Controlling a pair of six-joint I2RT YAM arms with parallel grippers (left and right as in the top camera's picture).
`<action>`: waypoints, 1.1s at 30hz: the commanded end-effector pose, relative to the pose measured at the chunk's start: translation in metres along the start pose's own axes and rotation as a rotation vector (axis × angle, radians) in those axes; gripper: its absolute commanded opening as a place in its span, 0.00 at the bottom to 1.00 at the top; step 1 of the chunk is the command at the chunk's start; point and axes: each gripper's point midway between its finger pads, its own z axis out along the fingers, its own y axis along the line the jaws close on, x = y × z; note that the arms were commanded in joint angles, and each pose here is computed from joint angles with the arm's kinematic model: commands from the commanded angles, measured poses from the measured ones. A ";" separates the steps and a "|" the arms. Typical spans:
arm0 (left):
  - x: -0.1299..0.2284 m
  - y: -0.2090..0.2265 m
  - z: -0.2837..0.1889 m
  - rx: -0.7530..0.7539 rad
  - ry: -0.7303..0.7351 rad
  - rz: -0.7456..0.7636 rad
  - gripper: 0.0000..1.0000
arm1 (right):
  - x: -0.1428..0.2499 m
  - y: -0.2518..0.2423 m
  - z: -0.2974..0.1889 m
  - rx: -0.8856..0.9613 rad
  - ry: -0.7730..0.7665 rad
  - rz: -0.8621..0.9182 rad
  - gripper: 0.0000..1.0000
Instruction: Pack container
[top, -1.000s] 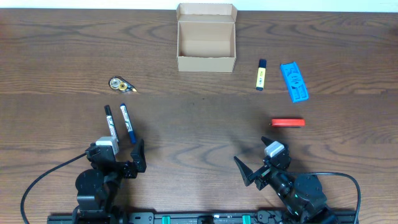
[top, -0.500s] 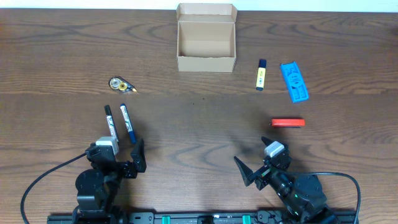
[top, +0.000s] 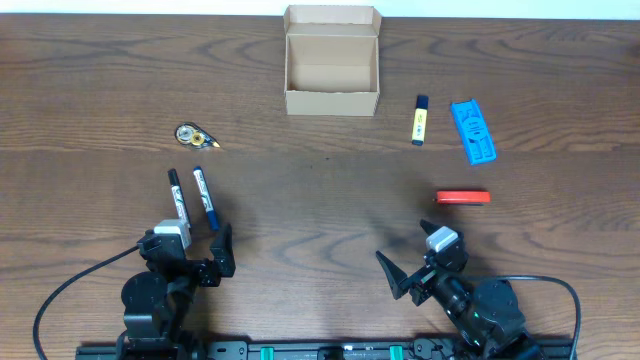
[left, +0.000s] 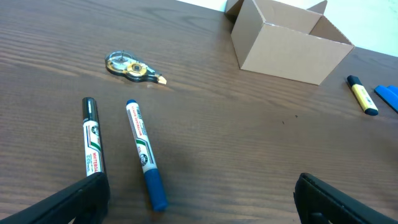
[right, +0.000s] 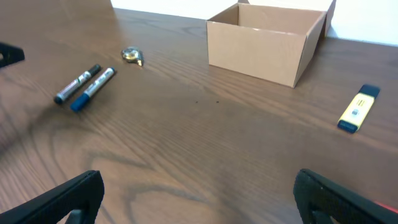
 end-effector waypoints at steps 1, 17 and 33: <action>0.007 0.002 0.003 -0.003 0.012 -0.019 0.95 | 0.000 -0.005 0.000 0.021 -0.010 0.144 0.99; 0.007 0.002 0.003 -0.003 0.012 -0.019 0.95 | -0.025 -0.001 0.004 -0.019 -0.094 0.474 0.99; 0.007 0.002 0.003 -0.003 0.012 -0.019 0.95 | -0.124 -0.041 0.074 0.158 0.078 0.274 0.99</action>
